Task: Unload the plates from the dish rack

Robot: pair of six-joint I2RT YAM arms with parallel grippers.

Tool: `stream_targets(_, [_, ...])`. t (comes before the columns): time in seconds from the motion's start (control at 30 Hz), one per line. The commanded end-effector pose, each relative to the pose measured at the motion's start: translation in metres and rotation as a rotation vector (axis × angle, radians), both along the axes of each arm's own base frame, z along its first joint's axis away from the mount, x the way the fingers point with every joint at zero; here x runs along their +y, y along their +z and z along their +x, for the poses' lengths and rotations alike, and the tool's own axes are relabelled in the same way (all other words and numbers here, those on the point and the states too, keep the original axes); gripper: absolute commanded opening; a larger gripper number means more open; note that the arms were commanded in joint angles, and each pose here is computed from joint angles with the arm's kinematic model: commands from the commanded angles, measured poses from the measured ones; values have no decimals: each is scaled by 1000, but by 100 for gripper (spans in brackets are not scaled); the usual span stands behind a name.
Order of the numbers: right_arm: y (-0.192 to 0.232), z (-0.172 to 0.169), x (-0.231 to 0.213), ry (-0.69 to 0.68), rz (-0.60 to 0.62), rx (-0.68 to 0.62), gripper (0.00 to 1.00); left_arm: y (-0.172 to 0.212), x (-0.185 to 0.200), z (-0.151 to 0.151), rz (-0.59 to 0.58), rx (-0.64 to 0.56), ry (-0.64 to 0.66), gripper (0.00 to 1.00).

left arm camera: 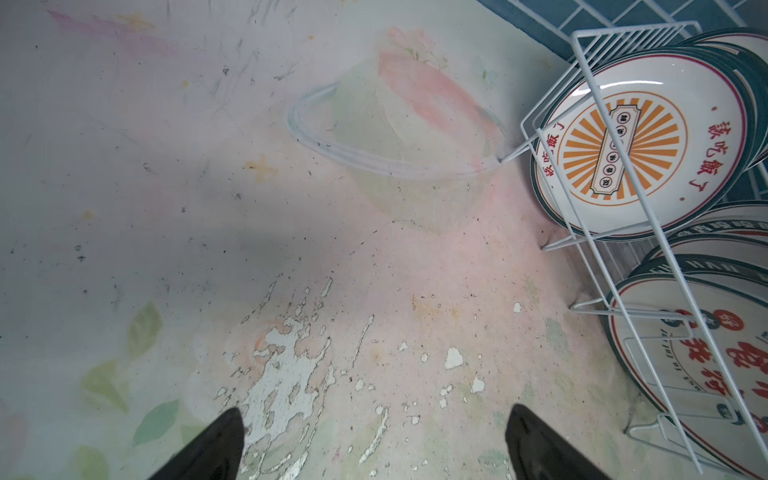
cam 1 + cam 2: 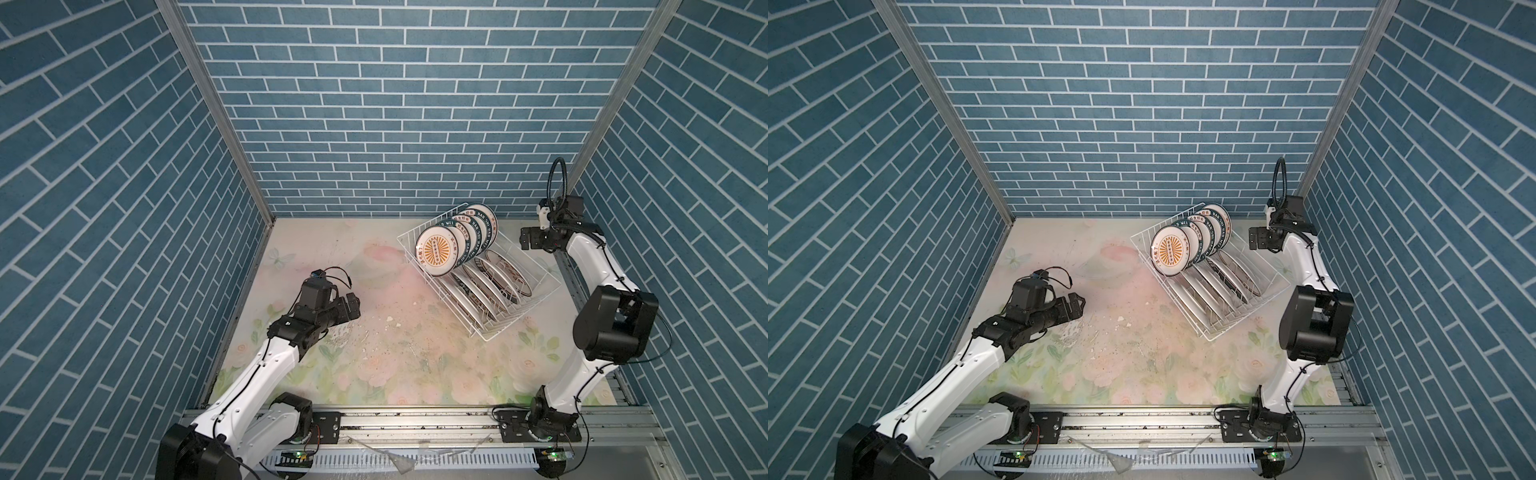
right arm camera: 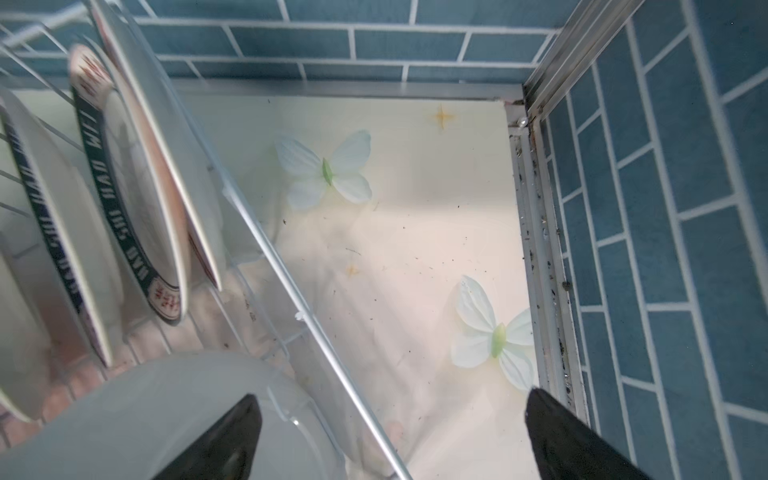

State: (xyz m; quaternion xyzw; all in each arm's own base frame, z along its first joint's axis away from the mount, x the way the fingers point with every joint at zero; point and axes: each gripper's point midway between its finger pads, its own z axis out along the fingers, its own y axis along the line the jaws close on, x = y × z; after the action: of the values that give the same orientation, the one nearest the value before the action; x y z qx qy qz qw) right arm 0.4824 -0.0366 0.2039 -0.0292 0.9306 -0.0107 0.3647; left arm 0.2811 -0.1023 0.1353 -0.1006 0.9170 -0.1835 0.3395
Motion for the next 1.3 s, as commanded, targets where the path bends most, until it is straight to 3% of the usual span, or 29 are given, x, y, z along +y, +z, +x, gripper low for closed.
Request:
stream_targets(0.0, [27, -12, 16, -14, 93, -126, 99, 1, -6, 1, -4, -43, -43, 99])
stream_targets(0.27, [53, -72, 67, 72, 198, -265, 99, -1, 10, -3, 44, -79, 12, 99])
stream_targets(0.4, [64, -103, 95, 120, 128, -284, 99, -1, 12, -5, 44, -81, 24, 99])
stream_targets(0.7, [73, -163, 145, 281, 116, -291, 99, -7, 7, -9, 31, -42, -4, 99])
stream_targets(1.0, [47, -223, 201, 489, 23, -225, 99, -3, 6, -14, 41, -52, -36, 99])
stream_targets(1.13, [34, -237, 216, 528, -92, -200, 99, -4, 5, -15, 39, -50, -45, 99])
stream_targets(1.27, [30, -249, 231, 555, -105, -206, 93, -6, 3, -15, 33, -41, -55, 99])
